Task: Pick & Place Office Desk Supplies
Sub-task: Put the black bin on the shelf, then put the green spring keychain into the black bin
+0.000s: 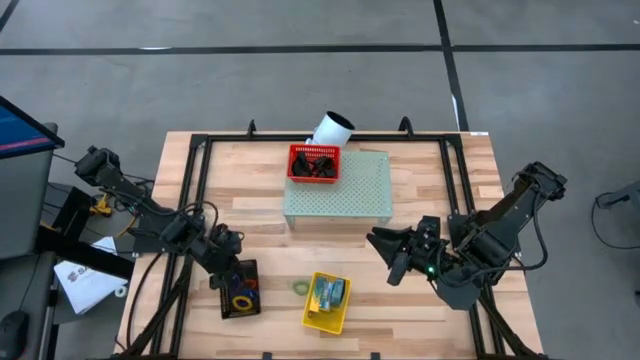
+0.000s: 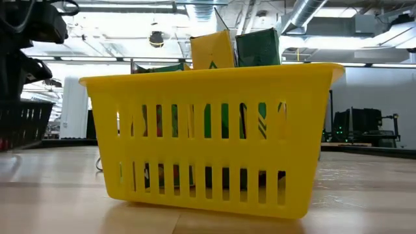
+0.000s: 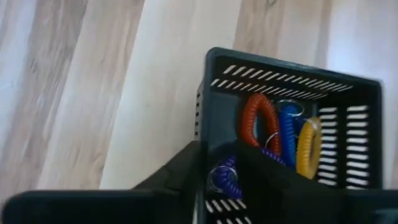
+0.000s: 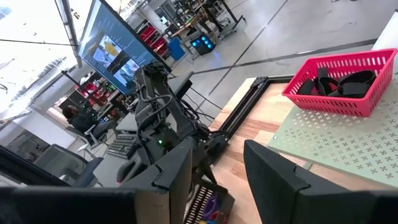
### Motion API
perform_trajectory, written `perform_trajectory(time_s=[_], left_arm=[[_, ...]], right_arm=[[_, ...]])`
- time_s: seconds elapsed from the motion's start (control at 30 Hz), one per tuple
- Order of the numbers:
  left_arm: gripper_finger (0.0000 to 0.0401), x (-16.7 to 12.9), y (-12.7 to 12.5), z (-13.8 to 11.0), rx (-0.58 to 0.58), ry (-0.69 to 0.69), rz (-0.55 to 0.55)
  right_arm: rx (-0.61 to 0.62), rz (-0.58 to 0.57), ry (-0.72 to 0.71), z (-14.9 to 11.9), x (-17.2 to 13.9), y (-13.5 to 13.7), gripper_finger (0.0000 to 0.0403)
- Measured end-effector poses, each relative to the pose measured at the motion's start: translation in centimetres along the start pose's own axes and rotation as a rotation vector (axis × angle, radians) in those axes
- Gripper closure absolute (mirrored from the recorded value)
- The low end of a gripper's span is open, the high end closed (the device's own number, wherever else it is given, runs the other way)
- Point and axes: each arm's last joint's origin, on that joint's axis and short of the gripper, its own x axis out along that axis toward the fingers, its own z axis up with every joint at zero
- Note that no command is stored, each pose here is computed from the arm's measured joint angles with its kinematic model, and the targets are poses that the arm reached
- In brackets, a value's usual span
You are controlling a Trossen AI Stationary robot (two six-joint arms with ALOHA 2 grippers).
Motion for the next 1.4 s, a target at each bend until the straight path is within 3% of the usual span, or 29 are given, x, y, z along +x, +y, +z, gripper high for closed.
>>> perform_trajectory(time_s=[0.17, 0.33, 0.43, 0.67, 0.8, 1.0, 1.4], left_arm=[[0.0245, 0.3, 0.5, -0.5, 0.006, 0.031, 0.038], [0.0203, 0.0, 0.6, -0.2, 0.049, -0.047, 0.073], [0.0196, -0.9, 0.3, 0.9, 0.082, -0.130, 0.061], [0.0213, -2.0, -1.9, 5.9, 0.166, -0.314, -0.079], [0.0215, 0.4, -3.1, 8.2, 0.251, -0.258, -0.101], [0.0196, 6.1, -4.4, 8.7, 0.319, -0.149, -0.135], [0.0200, 10.7, -5.2, 8.7, 0.372, -0.124, -0.185]], right_arm=[[0.001, 0.002, 0.005, 0.0, 0.0, 0.0, 0.0260], [0.002, 0.002, 0.005, 0.0, 0.1, 0.0, 0.0260], [0.001, 0.001, 0.005, 0.0, 0.1, 0.0, 0.0260], [0.001, -0.010, -0.002, 0.1, 0.5, -0.1, 0.0260], [-0.008, -0.013, 0.000, 0.1, 0.5, -0.2, 0.0260], [-0.019, -0.015, 0.005, 0.1, 0.5, -0.3, 0.0260], [-0.018, -0.009, 0.039, -0.1, 0.3, -0.4, 0.0260]])
